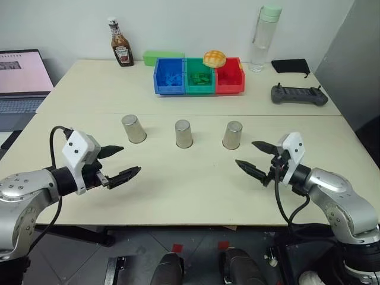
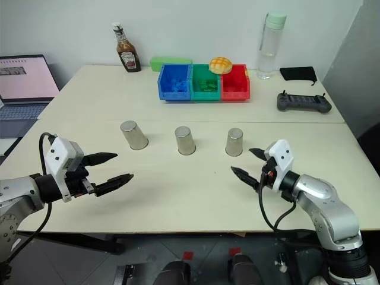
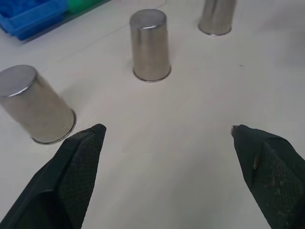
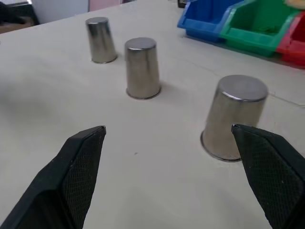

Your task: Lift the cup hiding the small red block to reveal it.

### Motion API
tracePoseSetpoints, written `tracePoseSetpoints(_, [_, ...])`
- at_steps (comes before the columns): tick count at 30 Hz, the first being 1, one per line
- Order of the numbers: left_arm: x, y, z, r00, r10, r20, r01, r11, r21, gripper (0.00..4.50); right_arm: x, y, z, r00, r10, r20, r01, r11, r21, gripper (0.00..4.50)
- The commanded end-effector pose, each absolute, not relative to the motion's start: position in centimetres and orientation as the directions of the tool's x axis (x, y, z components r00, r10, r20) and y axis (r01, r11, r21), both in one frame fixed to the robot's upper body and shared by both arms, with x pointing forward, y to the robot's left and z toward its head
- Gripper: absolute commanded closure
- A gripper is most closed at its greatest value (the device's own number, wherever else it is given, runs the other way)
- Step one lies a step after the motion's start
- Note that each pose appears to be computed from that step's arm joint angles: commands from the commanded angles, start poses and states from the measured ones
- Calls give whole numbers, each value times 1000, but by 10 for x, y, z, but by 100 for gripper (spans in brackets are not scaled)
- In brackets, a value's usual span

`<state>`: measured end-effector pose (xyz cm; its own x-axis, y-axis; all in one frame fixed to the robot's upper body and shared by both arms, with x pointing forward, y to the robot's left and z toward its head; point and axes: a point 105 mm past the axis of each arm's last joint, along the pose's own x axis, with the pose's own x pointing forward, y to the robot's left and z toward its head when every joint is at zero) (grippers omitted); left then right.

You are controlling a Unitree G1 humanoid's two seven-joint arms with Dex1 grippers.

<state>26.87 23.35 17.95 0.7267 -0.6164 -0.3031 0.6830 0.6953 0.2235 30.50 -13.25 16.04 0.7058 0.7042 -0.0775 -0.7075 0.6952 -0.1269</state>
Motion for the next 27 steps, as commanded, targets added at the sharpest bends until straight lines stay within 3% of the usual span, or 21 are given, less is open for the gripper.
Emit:
tracePoseSetpoints(1, [268, 223, 185, 702, -645, -302, 711, 655, 255, 0, 316, -135, 170, 764, 643, -55, -643, 749, -158, 1])
tracePoseSetpoints(10, [270, 198, 182, 648, -701, -298, 762, 598, 249, 0, 354, -134, 154, 824, 552, -126, -564, 819, -107, 1])
tracePoseSetpoints(27, [275, 194, 181, 643, -707, -293, 766, 591, 255, 0, 422, -100, 149, 874, 480, -80, -485, 873, -61, 1])
